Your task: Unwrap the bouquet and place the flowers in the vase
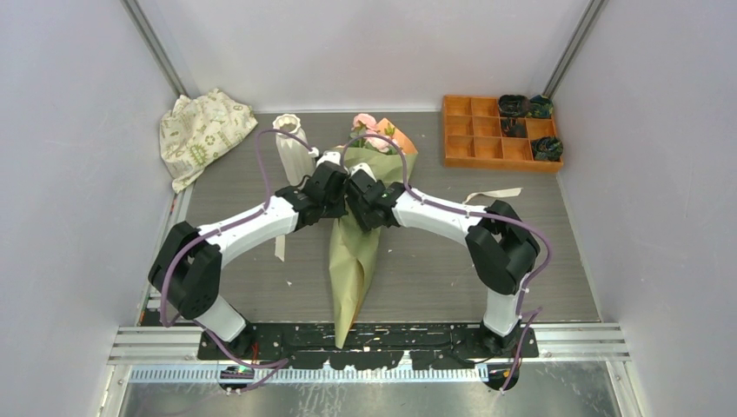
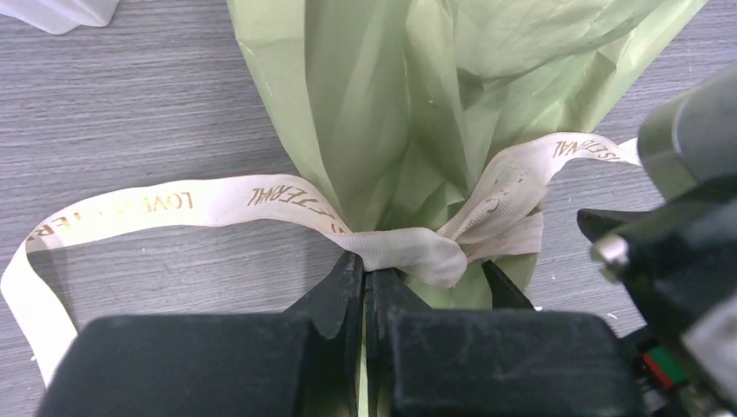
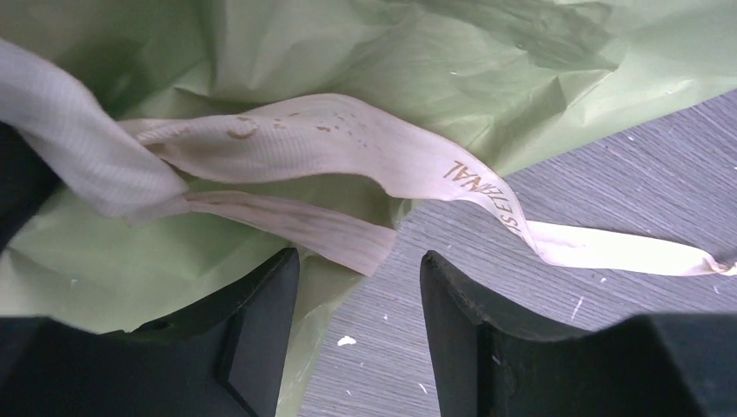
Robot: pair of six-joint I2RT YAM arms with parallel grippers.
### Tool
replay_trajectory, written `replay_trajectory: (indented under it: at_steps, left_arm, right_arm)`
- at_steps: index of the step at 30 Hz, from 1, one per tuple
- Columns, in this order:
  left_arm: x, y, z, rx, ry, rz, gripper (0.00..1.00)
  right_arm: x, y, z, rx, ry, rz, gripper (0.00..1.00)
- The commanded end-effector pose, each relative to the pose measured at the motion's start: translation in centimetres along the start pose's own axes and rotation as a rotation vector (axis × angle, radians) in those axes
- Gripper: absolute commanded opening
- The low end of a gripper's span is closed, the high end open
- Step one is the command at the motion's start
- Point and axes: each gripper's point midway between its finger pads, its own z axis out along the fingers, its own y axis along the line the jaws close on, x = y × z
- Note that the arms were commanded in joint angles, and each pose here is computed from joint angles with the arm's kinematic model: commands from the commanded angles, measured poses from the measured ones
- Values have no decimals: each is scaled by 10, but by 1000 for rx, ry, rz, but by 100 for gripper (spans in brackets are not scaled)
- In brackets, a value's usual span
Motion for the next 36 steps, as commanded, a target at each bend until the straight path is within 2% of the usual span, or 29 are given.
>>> replay_trajectory:
  at_steps: [1,10,12,15,18,23,36]
  left_arm:
    - [3,-12,1,45,2,2,0]
    - [1,-27,-15,155,-11,-39,0]
    - [1,-28,-17,161,-12,-40,0]
    - [0,-27,-17,156,-16,-41,0]
    - [0,-23,-15,135,-17,-39,0]
    - [-4,-12,-13,65,-25,-47,0]
    - [-6,24,6,-59,-7,-122,0]
  right_arm:
    - [-55,27,-24,-99,-236,77,59]
    - [-69,36,-3,-109,-332,185,52]
    - [-69,33,1,-83,-338,198,43]
    - [-68,23,2,-41,-351,229,15]
    - [-67,7,-6,15,-378,267,1]
    - [-57,-53,-30,180,-394,412,1]
    - [-5,-227,-60,397,-305,807,1]
